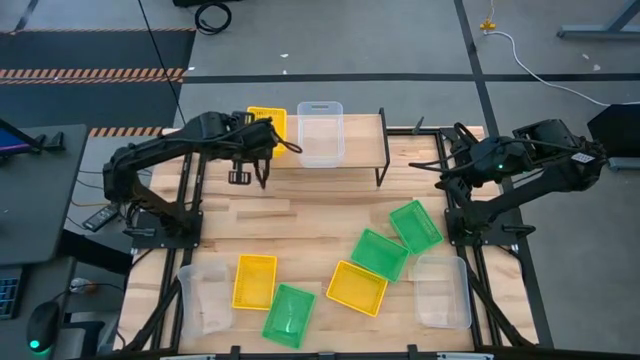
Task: Stack baskets on shelf by color
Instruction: Put the top yellow bin on the shelf
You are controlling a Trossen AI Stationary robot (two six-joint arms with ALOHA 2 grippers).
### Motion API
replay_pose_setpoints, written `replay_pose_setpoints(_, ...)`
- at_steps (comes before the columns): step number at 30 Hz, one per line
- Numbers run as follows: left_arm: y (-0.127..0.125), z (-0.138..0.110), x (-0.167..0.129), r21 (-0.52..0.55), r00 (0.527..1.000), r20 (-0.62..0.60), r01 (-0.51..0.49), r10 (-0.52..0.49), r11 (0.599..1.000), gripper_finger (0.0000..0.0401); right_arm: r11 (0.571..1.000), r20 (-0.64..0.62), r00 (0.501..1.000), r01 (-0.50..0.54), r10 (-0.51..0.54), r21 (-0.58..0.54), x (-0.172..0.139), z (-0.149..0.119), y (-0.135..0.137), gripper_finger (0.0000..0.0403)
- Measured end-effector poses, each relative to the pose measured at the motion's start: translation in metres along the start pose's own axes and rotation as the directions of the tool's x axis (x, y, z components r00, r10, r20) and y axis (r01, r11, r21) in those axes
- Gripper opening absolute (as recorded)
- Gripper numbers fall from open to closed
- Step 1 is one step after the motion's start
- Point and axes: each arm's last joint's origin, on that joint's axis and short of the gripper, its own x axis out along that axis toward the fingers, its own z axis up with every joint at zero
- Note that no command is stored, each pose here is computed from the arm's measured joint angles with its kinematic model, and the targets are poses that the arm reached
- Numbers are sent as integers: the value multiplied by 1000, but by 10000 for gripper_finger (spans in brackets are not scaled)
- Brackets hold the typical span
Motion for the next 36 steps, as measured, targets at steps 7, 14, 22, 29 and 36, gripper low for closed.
replay_pose_setpoints(7, 14, 1, 6, 26, 998, 50, -29, 28, 999, 13, 1000, 0, 1000, -1, 1, 1, 0, 0, 0, 164)
replay_pose_setpoints(14, 24, -5, 12, 2, 997, 72, 36, -36, 999, 13, 1000, 0, 1000, -1, 1, 27, 0, 0, 0, 164)
replay_pose_setpoints(22, 33, -4, 17, -39, 989, 133, 74, -68, 996, 14, 1000, 1, 1000, -1, 1, 27, 0, 0, 0, 164)
replay_pose_setpoints(29, 34, -1, 26, -33, 989, 111, 98, -94, 995, 14, 1000, 1, 1000, -2, 2, 28, 0, 0, 0, 164)
replay_pose_setpoints(36, 32, 5, 35, -18, 986, 94, 140, -138, 990, 31, 999, 2, 1000, -5, 5, 43, 0, 0, 1, 164)
